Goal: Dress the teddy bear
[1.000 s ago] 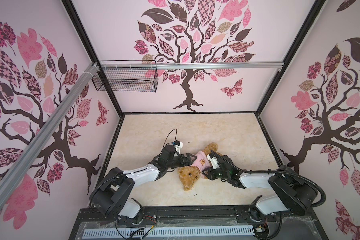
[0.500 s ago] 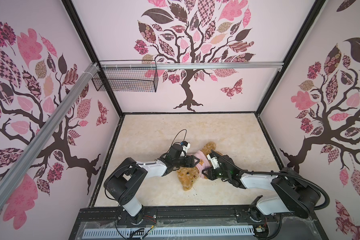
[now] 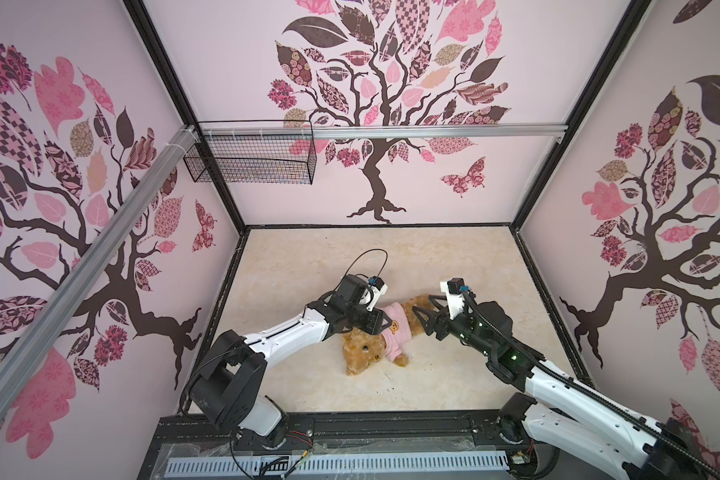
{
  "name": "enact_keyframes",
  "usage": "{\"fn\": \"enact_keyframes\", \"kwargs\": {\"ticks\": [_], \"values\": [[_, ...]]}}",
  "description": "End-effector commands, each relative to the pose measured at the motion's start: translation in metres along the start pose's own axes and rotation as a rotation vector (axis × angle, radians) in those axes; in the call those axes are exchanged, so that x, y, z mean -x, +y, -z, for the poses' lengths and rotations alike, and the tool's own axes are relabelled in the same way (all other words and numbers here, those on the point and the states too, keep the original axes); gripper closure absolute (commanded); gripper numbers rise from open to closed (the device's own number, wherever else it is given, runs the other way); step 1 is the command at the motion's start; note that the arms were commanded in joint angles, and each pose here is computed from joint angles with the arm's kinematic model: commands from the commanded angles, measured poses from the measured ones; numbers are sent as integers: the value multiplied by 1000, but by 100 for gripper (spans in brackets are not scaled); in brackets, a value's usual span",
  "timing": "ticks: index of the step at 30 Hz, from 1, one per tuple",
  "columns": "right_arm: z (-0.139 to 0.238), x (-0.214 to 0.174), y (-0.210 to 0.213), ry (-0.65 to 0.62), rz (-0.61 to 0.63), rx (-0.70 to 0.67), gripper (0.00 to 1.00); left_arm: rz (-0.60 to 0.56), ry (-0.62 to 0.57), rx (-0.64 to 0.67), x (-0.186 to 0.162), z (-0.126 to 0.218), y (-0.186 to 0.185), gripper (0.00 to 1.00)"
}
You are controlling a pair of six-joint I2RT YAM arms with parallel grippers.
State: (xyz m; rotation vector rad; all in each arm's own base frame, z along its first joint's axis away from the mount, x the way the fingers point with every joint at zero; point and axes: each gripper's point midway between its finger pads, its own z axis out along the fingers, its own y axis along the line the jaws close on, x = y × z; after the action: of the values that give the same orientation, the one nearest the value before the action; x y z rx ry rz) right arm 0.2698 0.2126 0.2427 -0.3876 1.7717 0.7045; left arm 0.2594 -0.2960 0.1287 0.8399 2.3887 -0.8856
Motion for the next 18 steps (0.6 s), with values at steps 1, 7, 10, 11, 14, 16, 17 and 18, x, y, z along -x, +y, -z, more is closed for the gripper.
{"fn": "enact_keyframes", "kwargs": {"ticks": [1,7,10,11,14,16,17,18], "values": [[-13,6,-37,48,-58,-127,27,-192,107,-124,-12,34,-25,59],[-43,-55,-41,242,-250,10,36,-288,97,-203,4,39,-20,60],[-46,-100,-36,355,-317,61,44,-306,117,-239,12,26,-17,58],[-45,-108,-36,374,-333,66,47,-307,130,-237,14,21,-13,57],[-37,-135,-37,409,-368,63,55,-291,143,-181,28,5,6,48],[-30,-152,-40,436,-389,45,59,-272,116,-46,48,-4,32,35],[-27,-158,-40,446,-398,41,60,-262,91,15,59,-5,42,29],[-24,-165,-39,456,-411,40,62,-255,62,84,70,-4,52,22]]}}
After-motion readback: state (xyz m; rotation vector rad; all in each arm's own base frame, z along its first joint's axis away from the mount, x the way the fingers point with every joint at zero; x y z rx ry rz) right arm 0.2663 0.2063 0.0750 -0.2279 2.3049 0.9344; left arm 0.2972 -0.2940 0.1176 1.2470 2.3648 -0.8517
